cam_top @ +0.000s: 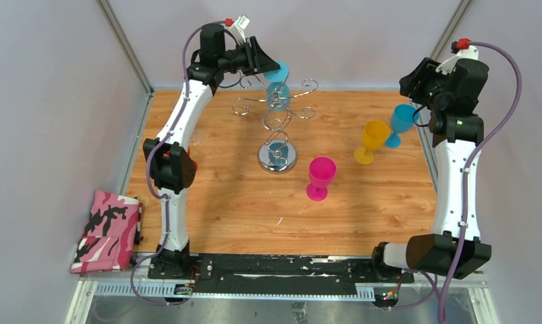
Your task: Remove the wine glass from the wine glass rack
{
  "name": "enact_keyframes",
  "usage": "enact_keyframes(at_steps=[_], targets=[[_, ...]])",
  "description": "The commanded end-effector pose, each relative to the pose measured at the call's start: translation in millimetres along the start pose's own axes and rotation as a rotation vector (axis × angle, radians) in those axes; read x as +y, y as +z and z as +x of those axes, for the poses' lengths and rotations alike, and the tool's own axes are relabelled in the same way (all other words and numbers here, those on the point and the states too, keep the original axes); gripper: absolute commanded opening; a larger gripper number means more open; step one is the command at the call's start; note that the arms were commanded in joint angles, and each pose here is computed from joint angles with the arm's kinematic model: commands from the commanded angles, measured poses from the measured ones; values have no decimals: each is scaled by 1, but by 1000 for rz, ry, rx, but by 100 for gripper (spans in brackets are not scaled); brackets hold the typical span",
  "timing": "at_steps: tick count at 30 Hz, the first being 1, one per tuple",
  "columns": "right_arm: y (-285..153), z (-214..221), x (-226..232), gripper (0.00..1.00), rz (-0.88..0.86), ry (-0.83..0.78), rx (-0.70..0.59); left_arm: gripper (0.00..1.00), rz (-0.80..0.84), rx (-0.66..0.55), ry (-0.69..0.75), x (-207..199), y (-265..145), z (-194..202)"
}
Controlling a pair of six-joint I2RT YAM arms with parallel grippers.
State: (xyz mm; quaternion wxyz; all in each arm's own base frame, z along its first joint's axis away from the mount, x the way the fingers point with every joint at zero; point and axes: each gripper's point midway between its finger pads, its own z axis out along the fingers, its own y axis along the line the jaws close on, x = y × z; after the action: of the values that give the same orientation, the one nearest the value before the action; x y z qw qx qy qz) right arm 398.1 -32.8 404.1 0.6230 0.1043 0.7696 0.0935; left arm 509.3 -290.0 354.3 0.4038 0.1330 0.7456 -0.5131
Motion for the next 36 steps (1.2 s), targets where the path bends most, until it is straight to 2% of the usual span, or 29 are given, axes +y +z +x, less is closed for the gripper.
enact_keyframes(at_steps=[1, 7, 9, 12, 13, 23, 27, 29, 36], targets=[[-5, -3, 10, 56, -37, 10, -27, 39, -31, 145, -161, 20, -2, 47], [-5, -3, 13, 56, -58, 19, -35, 31, -33, 116, -156, 15, -10, 35], [-4, -2, 15, 56, -66, 20, -33, 23, -25, 111, -160, 12, -9, 32], [-3, -1, 17, 56, -79, 21, -31, 2, -5, 102, -183, 8, -8, 25], [-3, 0, 16, 56, -78, 23, -28, 0, 3, 94, -193, 7, -8, 22], [0, 3, 23, 56, -122, 21, -23, 1, 105, 39, -229, -17, -7, -5], [-1, 1, 23, 56, -125, 16, -33, 5, 103, 40, -235, -9, -3, -4], [-1, 0, 24, 56, -128, 14, -37, 0, 90, 42, -246, -1, 0, -2], [4, 5, 21, 56, -124, 19, -28, 0, 57, 35, -248, 10, 2, 1]])
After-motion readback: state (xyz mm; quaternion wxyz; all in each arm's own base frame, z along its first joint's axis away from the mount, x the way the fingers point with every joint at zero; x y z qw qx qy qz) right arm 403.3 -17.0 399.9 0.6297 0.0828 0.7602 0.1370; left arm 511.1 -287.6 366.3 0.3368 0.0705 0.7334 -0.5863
